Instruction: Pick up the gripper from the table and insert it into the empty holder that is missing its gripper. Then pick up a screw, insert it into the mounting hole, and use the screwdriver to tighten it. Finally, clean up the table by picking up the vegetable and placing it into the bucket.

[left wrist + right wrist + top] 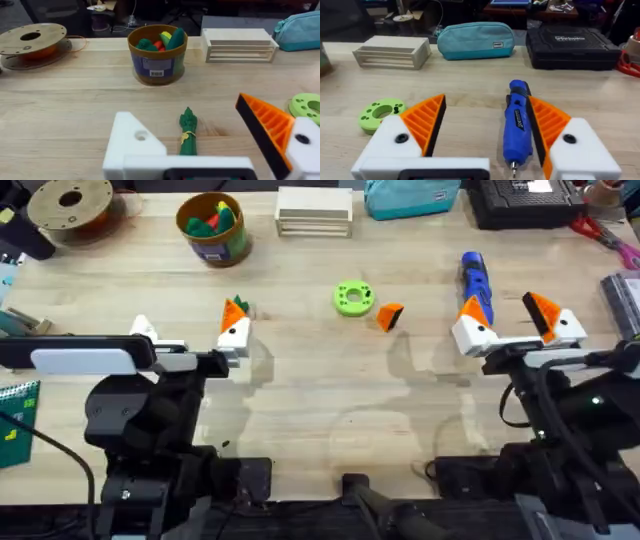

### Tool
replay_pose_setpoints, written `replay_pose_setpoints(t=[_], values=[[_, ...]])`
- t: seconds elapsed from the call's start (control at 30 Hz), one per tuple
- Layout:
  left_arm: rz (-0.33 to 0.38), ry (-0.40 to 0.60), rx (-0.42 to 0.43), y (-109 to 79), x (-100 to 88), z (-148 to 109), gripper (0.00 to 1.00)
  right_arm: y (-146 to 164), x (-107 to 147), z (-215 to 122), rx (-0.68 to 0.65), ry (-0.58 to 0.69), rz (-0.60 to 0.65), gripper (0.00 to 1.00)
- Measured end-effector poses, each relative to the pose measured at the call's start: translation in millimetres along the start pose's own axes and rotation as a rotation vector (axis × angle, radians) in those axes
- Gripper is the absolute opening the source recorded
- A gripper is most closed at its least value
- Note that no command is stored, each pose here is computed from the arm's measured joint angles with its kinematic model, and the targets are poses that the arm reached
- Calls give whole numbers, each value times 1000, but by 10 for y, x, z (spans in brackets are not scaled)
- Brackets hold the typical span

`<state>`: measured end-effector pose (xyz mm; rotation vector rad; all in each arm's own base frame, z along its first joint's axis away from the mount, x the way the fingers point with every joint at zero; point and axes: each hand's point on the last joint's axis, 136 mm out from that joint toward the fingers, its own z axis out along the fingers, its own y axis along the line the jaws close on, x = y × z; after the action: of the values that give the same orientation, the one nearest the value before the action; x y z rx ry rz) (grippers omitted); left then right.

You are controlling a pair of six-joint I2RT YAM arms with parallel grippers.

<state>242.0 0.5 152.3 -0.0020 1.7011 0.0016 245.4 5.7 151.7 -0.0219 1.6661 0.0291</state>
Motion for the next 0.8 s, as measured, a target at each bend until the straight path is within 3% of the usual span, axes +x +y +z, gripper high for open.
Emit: replay_pose_setpoints(t=[0.4, 0.57, 0.7, 0.8], values=[[0, 10, 0, 1, 7, -8, 891, -20, -27, 0, 12, -11, 7, 944], [-1, 96, -2, 4, 50, -102, 891, -29, -8, -6, 17, 3, 8, 944], [1, 140, -23, 39, -128, -227, 891, -30, -72, -68, 19, 39, 9, 944], [2, 182, -31, 53, -355, -291, 891, -27, -293, -149, 19, 43, 9, 944]])
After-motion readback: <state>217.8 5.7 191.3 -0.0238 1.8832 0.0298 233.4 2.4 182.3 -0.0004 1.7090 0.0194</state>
